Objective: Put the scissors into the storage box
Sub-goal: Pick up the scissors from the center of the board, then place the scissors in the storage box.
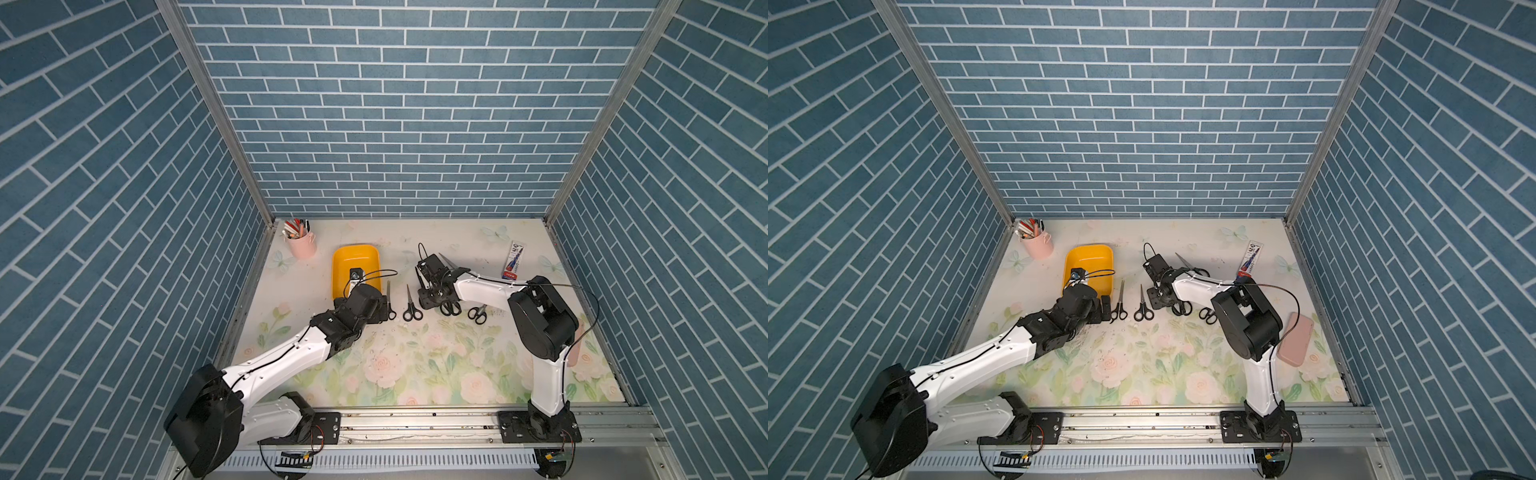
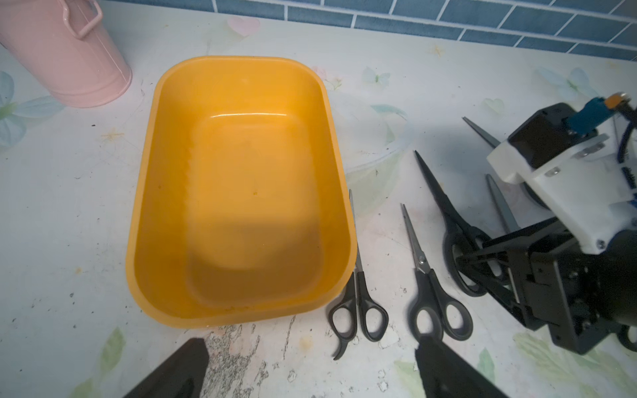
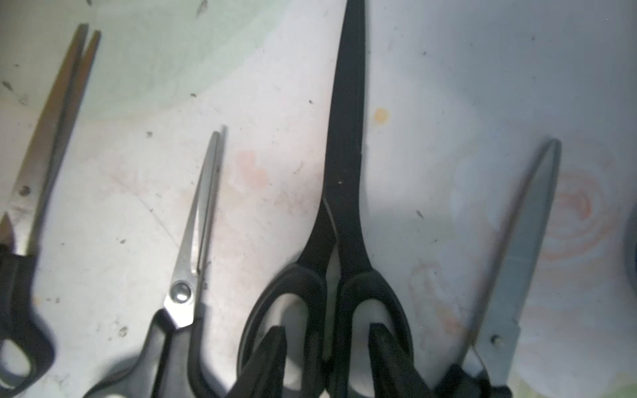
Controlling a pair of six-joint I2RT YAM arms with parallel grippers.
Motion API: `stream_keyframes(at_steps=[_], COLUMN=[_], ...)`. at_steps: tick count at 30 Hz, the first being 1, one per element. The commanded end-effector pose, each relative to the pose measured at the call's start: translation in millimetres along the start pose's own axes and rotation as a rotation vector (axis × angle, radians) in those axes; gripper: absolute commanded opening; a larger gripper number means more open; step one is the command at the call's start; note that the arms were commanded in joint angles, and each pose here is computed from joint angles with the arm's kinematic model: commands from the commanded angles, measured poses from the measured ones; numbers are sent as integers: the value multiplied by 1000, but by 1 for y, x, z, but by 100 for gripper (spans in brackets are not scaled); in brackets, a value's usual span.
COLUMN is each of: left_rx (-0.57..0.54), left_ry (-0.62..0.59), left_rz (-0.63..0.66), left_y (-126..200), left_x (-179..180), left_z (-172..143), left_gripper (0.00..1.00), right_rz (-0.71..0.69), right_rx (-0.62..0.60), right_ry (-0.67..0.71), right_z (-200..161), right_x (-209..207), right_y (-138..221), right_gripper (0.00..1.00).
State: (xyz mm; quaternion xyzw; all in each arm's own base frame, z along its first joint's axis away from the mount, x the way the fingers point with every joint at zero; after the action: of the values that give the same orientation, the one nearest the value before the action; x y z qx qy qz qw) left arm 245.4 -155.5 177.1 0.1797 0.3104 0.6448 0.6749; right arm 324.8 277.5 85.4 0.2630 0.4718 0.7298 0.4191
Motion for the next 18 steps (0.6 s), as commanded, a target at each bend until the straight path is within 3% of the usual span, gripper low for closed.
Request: stream_keyframes(at_steps=[1, 4, 9, 18], left_rx=[-26, -60, -113, -120], left_ry=[17, 38, 79, 148], left_rz=[27, 30, 45, 101], left_y=[4, 11, 23, 27], left_x=[1, 3, 10, 36], left_z=[10, 17, 31, 43], left_gripper=[100, 100, 100, 100], right_rz=[-21, -26, -43, -41], right_rx=[69, 80, 54, -55], right_ry=[-12, -18, -28, -32], right_z=[-13, -17, -12, 26], right_x=[-2, -3, -5, -4], right_y=[-17, -21, -16, 22], right_gripper=[39, 26, 15, 0])
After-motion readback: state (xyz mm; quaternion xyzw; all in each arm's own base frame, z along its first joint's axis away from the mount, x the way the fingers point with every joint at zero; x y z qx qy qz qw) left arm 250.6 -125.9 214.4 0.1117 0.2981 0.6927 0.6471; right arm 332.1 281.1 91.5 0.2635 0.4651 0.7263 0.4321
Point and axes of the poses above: each gripper's point midway between its finger pads, its own y axis back along the fingers, its own x axis along the line the jaws close on, z = x × y, the point moved 7 cm from there along y, back along the fingers, and after that the axes turned 4 degrees about y, right-handed, at the moved point
